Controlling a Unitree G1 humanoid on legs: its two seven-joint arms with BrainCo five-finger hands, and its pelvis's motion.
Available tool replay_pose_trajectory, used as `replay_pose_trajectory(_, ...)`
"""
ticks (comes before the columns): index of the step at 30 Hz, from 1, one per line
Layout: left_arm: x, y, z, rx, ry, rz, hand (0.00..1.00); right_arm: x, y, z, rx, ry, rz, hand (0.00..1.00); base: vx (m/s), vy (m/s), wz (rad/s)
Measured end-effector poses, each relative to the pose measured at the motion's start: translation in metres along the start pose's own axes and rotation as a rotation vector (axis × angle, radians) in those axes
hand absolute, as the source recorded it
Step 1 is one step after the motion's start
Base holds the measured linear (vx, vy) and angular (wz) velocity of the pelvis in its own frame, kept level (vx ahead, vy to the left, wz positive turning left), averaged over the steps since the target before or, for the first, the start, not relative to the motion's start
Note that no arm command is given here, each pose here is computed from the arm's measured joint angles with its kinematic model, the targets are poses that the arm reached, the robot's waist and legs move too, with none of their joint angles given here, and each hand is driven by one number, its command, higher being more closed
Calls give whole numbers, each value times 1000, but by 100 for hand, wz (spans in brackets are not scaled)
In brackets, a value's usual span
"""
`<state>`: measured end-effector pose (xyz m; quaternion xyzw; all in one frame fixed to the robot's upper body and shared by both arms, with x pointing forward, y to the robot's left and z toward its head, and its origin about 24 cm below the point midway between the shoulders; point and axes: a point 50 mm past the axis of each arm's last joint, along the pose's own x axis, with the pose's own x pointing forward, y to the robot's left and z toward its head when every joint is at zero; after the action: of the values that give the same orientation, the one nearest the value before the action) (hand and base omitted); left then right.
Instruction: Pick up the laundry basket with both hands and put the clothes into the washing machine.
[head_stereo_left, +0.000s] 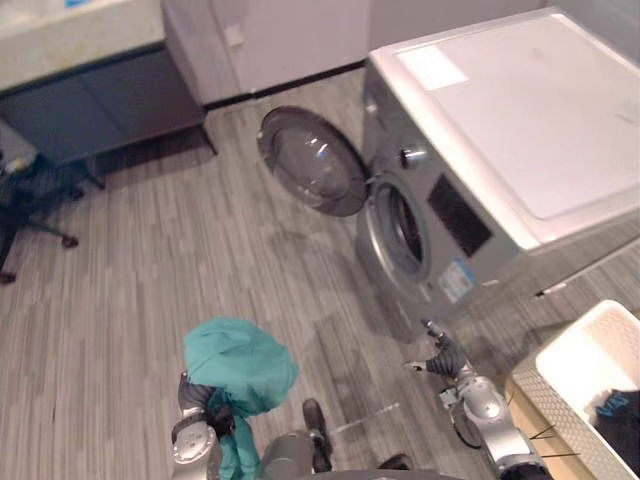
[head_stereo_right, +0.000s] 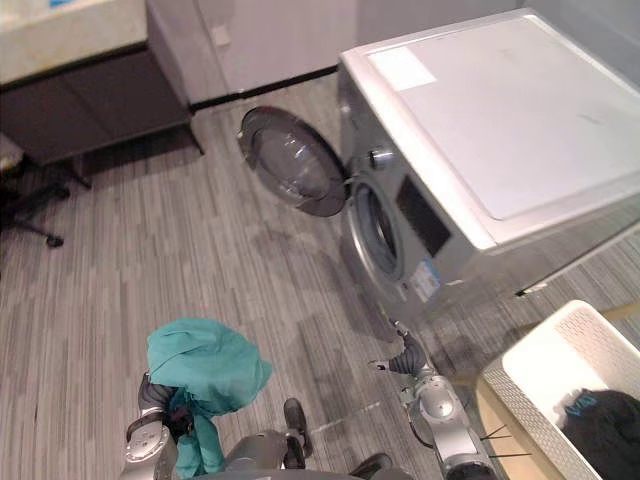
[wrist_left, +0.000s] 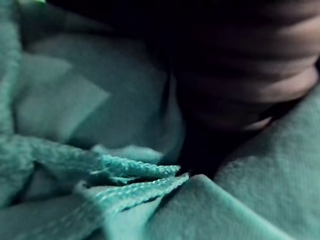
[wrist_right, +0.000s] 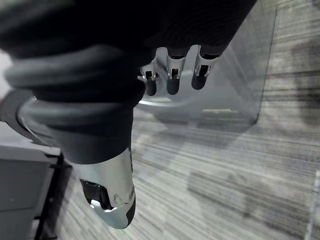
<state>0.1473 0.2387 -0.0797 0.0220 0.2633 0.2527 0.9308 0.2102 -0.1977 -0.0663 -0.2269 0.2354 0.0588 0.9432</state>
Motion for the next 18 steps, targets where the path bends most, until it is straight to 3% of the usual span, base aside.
replay_pose_trajectory(5, -12, 8, -21, 46, 73, -7, 100, 0, 8, -22, 8, 115, 6, 0, 106, 188, 41)
replay_pose_trajectory(10, -6, 10, -10, 127, 34, -43, 100, -9, 13, -38, 48, 191, -34, 0, 231, 138, 105)
replay_pose_trajectory(18, 0, -24, 11, 151, -49, -191, 100, -14, 10, -43, 80, 208, -77, 0, 444, -11, 81)
